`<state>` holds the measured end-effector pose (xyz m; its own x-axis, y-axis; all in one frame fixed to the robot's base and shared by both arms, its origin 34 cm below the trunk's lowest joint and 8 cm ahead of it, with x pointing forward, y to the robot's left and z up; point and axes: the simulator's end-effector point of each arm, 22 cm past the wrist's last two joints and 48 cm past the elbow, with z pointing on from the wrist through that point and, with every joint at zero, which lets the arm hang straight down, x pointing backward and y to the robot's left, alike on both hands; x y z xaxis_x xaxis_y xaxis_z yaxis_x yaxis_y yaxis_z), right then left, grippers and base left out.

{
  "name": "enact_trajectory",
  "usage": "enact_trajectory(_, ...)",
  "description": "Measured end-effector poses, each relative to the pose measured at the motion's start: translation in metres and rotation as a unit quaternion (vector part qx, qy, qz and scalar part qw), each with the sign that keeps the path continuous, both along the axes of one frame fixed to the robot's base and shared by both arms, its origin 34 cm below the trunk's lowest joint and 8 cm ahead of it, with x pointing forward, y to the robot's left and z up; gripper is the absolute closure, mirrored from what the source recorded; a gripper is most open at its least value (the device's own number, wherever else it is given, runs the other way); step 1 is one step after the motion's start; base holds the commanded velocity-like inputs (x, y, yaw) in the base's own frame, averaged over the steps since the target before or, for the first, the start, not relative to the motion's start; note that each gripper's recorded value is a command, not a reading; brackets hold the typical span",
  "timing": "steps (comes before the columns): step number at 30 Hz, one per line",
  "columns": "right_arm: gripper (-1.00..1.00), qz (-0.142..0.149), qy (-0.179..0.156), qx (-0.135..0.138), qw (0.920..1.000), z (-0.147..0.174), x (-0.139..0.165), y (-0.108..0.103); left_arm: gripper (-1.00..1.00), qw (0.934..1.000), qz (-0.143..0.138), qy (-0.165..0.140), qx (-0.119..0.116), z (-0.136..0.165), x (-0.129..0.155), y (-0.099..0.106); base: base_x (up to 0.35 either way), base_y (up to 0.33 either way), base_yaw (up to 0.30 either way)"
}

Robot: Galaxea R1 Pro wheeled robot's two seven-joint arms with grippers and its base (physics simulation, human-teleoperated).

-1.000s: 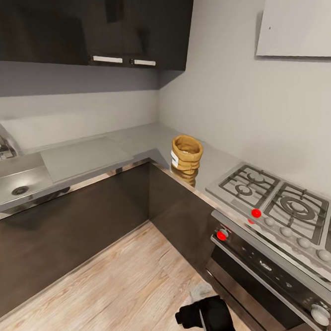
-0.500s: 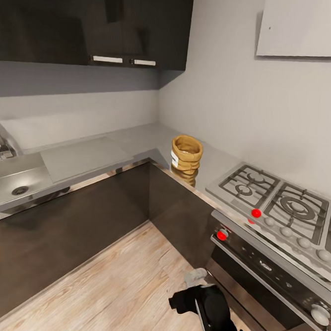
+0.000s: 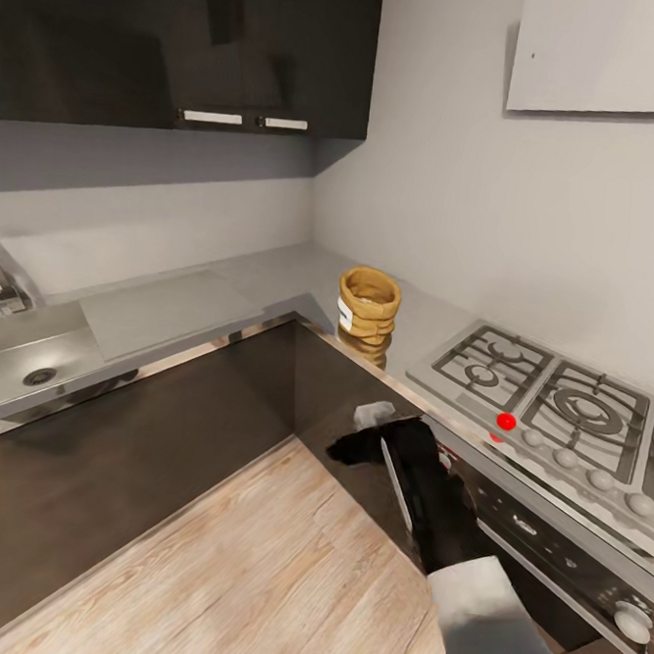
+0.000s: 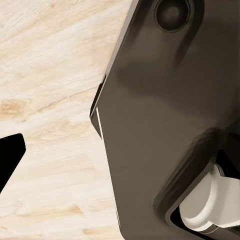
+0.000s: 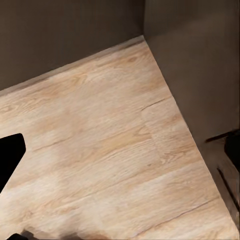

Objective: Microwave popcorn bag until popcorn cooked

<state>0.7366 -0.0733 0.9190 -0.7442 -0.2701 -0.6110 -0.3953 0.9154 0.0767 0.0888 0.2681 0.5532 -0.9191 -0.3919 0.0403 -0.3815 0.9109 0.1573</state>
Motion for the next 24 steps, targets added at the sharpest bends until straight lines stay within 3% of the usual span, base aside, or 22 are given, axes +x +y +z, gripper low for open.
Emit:
enact_trajectory(1, -1.0, 0.0, -0.014, -0.008, 0.9999, 0.023, 0.028, -0.002, -1.0, 1.0, 0.0, 0.0, 0.0, 0.0, 0.0, 0.0, 0.0, 0.0, 0.0)
enact_trajectory(4, -1.0, -0.004, -0.055, -0.007, 0.9985, 0.075, 0.066, -0.004, -1.0, 1.0, 0.0, 0.0, 0.0, 0.0, 0.0, 0.0, 0.0, 0.0, 0.0)
enact_trajectory(6, -1.0, -0.024, -0.079, 0.005, 0.9966, 0.117, 0.097, -0.017, -1.0, 1.0, 0.0, 0.0, 0.0, 0.0, 0.0, 0.0, 0.0, 0.0, 0.0)
enact_trajectory(9, -1.0, -0.048, -0.079, 0.019, 0.9956, 0.149, 0.127, -0.032, -1.0, 1.0, 0.0, 0.0, 0.0, 0.0, 0.0, 0.0, 0.0, 0.0, 0.0)
enact_trajectory(15, -1.0, -0.068, -0.049, 0.031, 0.996, 0.179, 0.156, -0.043, -1.0, 1.0, 0.0, 0.0, 0.001, 0.0, 0.0, 0.001, 0.0, 0.0, 0.0)
enact_trajectory(16, -1.0, -0.078, -0.031, 0.003, 0.9965, 0.182, 0.164, -0.05, -1.0, 1.0, 0.0, 0.0, 0.001, 0.0, 0.0, 0.001, 0.0, 0.0, 0.0)
enact_trajectory(17, -1.0, -0.08, -0.029, -0.003, 0.9964, 0.185, 0.166, -0.052, -1.0, 1.0, 0.0, 0.0, 0.001, 0.0, 0.0, 0.001, 0.0, 0.0, 0.0)
enact_trajectory(19, -1.0, -0.111, -0.045, -0.03, 0.9923, 0.2, 0.177, -0.09, -1.0, 1.0, 0.0, 0.0, 0.001, 0.0, 0.0, 0.001, 0.0, 0.0, 0.0)
enact_trajectory(21, -1.0, -0.13, -0.067, -0.036, 0.9887, 0.217, 0.184, -0.11, -1.0, 1.0, 0.0, 0.0, 0.001, 0.0, 0.0, 0.001, 0.0, 0.0, 0.0)
enact_trajectory(24, -1.0, -0.143, -0.097, -0.035, 0.9844, 0.242, 0.191, -0.124, -1.0, 1.0, 0.0, 0.0, 0.001, 0.0, 0.0, 0.001, 0.0, 0.0, 0.0)
